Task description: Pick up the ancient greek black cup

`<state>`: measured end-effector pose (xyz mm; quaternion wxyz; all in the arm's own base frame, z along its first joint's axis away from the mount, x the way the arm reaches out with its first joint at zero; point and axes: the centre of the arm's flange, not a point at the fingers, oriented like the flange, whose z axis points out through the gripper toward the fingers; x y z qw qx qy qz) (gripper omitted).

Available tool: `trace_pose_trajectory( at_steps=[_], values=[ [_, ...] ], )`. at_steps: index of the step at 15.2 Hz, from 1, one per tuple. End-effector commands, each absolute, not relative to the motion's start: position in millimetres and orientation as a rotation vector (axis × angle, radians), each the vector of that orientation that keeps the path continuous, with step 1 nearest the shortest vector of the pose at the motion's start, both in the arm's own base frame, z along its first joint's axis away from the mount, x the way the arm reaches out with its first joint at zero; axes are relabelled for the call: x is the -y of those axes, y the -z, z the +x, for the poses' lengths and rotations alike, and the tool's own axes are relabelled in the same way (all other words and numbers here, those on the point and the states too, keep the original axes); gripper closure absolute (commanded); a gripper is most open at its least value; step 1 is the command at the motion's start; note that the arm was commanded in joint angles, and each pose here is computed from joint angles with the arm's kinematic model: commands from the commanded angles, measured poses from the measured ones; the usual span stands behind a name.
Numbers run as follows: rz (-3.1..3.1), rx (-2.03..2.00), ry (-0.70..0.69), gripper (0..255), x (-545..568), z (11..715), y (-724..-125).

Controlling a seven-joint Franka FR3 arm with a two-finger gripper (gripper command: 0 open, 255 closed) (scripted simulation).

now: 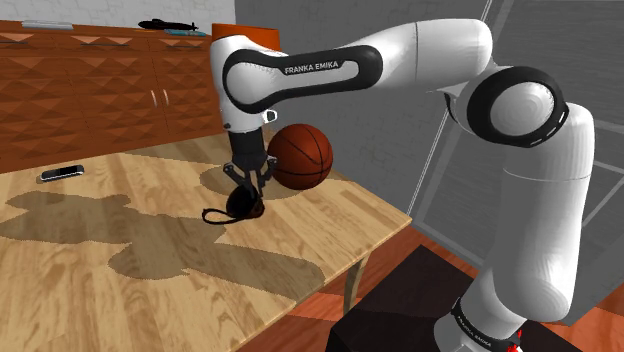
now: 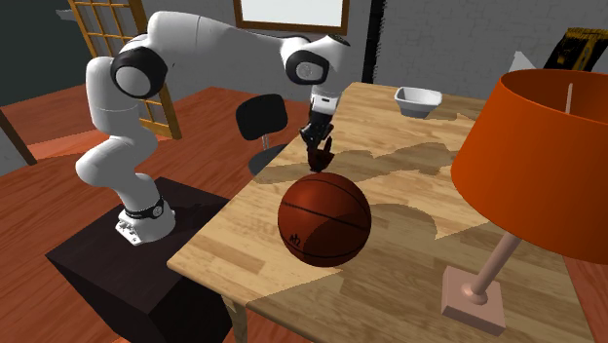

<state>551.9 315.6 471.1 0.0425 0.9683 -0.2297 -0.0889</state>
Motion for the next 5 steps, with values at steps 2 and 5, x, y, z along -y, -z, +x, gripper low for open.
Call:
trace_pose_trajectory(
  at_steps=[2,5],
  values=[
    [2.962,0.703,0.272,255,-316,552,-488],
    [2.962,0.703,0.272,255,-316,552,-494]
  ],
)
